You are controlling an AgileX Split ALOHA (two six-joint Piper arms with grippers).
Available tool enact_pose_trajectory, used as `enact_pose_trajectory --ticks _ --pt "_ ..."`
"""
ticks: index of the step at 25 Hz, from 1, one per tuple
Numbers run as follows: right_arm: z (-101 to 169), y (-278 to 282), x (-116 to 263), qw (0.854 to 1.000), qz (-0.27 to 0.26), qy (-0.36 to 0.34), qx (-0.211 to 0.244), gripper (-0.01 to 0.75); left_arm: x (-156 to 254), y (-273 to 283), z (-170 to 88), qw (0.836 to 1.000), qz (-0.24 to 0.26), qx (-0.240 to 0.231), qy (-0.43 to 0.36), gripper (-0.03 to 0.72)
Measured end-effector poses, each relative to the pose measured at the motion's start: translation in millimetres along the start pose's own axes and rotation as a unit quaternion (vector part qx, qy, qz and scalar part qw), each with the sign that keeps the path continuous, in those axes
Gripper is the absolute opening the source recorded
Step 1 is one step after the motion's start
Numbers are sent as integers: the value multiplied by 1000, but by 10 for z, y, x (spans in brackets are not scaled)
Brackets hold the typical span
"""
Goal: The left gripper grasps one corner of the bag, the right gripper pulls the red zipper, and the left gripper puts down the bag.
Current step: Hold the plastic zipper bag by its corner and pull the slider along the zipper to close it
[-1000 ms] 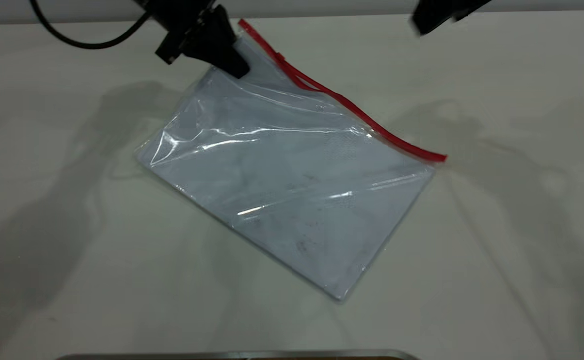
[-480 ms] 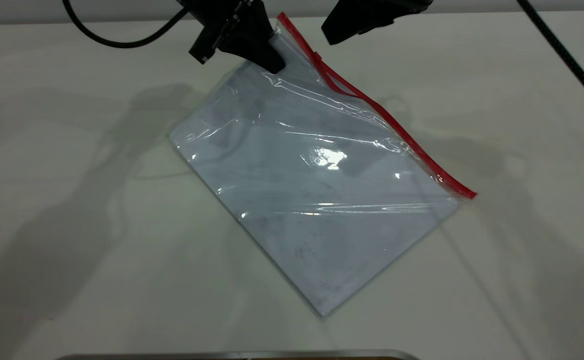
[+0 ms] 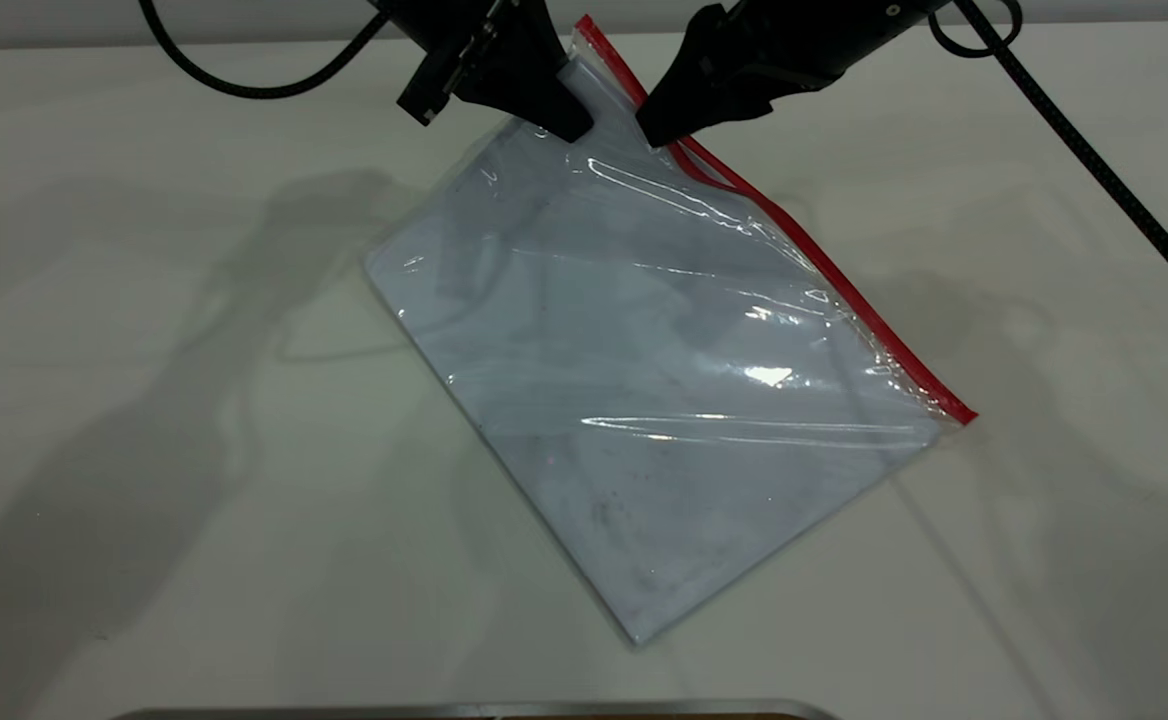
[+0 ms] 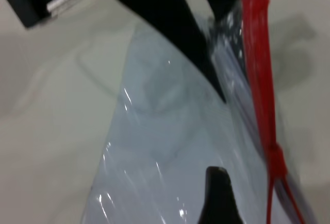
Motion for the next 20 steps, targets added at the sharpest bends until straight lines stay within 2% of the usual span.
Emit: enact_pose_trajectory --ticks 4,7,11,17,20 --pt "-14 -19 -17 1000 -10 -3 3 555 -74 -40 -12 1000 -12 2 -2 53" --pt "-21 -18 -37 1000 -16 -5 4 501 -135 -43 -5 1000 -29 -1 3 53" --pt "-21 -21 -36 1000 -16 -3 5 370 -158 -42 -3 999 -37 -1 5 52" --pt "-22 -20 -36 1000 -16 3 5 89 -159 -42 3 999 -37 -3 5 52" --pt "-20 -21 -36 1000 -16 7 4 34 -157 -42 11 999 -36 -6 9 52"
Point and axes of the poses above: a point on each arm's last joint axis where the gripper is mounted, y pointing back along that axis away from the gripper, z along the wrist's bending axis when the last joint is at zero, x = y × z, the point moved 7 cm from there along -y, pointing out along that axis toward the gripper, and after that the axes turned 14 degrees about y, right-handed, at the moved point
